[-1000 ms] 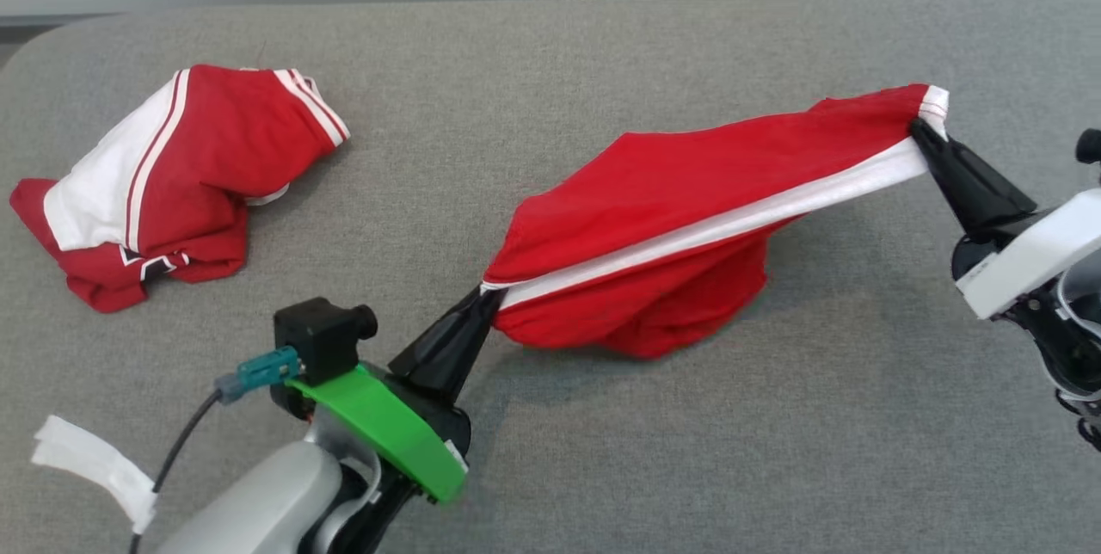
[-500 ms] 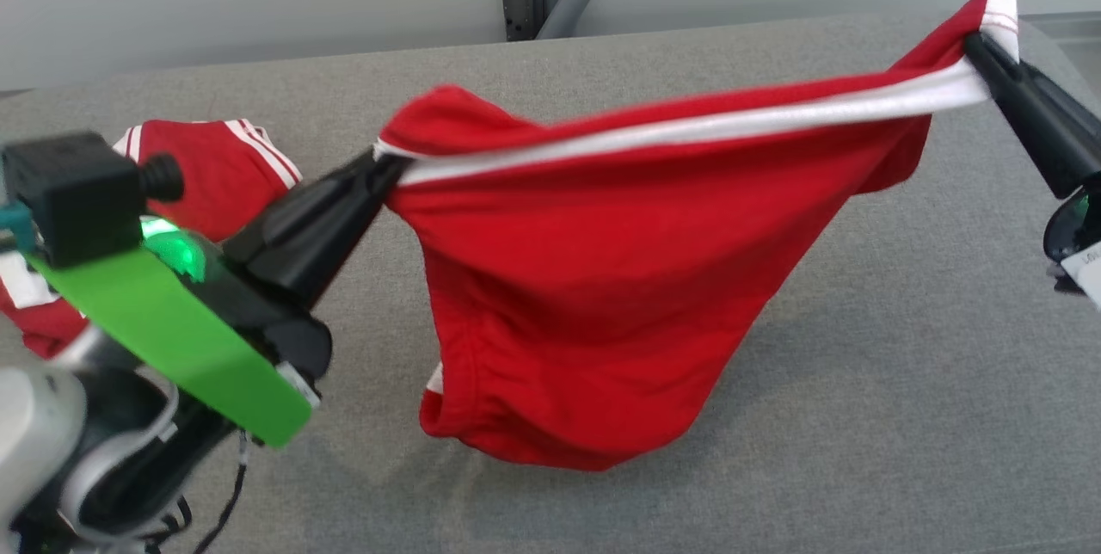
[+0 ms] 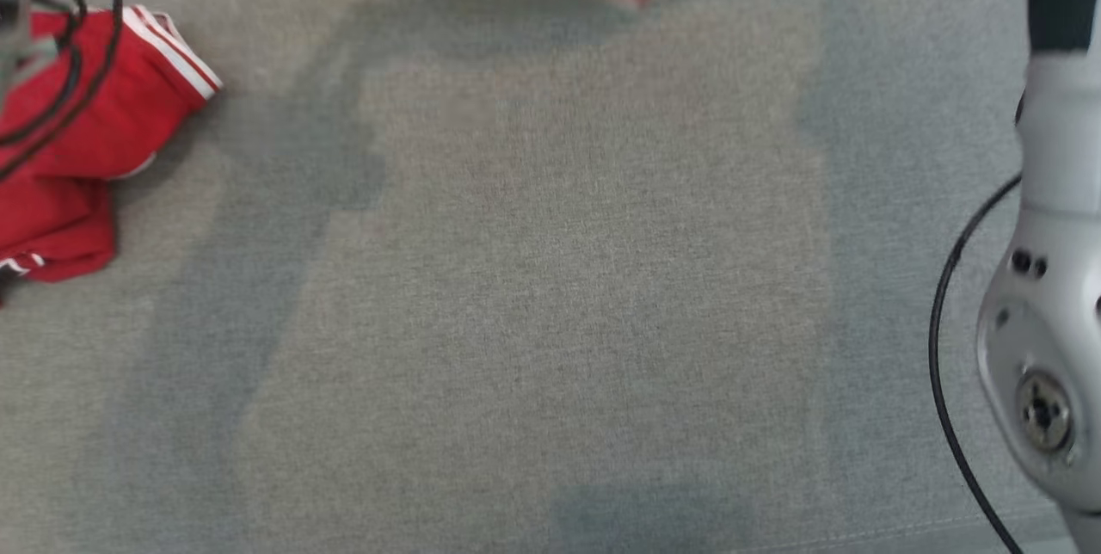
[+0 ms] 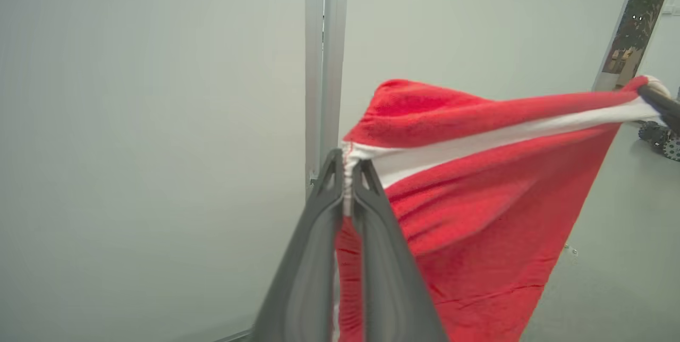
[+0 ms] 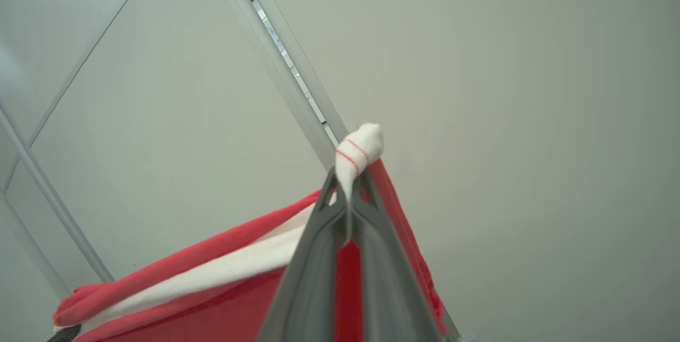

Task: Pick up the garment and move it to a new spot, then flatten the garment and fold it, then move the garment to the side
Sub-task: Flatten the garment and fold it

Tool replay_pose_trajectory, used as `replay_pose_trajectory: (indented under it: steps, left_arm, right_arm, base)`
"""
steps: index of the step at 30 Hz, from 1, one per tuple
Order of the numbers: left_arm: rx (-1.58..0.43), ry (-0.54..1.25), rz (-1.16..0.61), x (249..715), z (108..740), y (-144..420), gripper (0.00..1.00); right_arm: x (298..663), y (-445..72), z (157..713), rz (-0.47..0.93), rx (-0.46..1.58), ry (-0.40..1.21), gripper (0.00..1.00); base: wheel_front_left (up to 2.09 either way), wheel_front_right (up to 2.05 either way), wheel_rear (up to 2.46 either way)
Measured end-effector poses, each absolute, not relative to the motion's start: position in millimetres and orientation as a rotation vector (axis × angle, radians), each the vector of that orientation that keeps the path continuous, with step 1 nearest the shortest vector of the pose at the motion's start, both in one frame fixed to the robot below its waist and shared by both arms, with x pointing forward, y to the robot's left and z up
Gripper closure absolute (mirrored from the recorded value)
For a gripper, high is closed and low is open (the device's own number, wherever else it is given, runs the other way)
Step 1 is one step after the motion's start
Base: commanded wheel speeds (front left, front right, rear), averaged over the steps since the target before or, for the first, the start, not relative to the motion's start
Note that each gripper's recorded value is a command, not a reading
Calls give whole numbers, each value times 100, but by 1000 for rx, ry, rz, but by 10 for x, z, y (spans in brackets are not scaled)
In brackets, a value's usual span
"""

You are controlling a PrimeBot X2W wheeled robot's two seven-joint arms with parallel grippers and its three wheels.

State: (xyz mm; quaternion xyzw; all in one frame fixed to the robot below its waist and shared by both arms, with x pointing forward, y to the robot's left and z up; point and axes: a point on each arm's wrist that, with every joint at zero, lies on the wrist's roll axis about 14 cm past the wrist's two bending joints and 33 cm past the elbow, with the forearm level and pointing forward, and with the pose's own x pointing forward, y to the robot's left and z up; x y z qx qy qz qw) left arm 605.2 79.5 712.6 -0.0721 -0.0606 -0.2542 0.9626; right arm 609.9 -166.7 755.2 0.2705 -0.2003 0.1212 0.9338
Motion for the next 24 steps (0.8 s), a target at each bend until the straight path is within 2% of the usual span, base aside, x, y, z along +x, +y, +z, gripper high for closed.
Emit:
replay_pose_trajectory:
  steps: [3, 6, 8, 10, 13, 17, 19, 24]
  left_arm:
    - [-190, -240, -471, 6380, 7124, 774, 100]
    - [-182, -301, -467, 6596, 6957, 769, 100]
    - [-183, -284, -487, 6674, 6602, 731, 100]
    - [-189, -181, -513, 6650, 5989, 656, 100]
    - [-238, 11, -515, 6394, 5067, 614, 100]
    - [-281, 160, -485, 5945, 4430, 704, 100]
    - [-282, 195, -481, 5722, 4281, 730, 100]
    - [-323, 243, -457, 5143, 4118, 775, 100]
  right_arm:
    - [6347, -1692, 7573, 225, 626, -488, 100]
    - [6520, -1450, 7385, 278, 678, -482, 100]
    - [6578, -1223, 6986, 311, 664, -415, 100]
    - [6541, -1063, 6271, 308, 650, -272, 100]
    - [6240, -1012, 5299, 264, 652, -69, 100]
    - [5702, -1153, 4609, 199, 679, 85, 100]
    - [5435, -1261, 4422, 173, 694, 130, 100]
    - [4959, -1454, 4369, 131, 752, 153, 100]
  base:
    - [0, 0, 0]
    - [0, 0, 0]
    - [0, 0, 0]
    - [0, 0, 0]
    - [0, 0, 0]
    - [0, 0, 0]
    - [0, 0, 0]
    - [0, 0, 0]
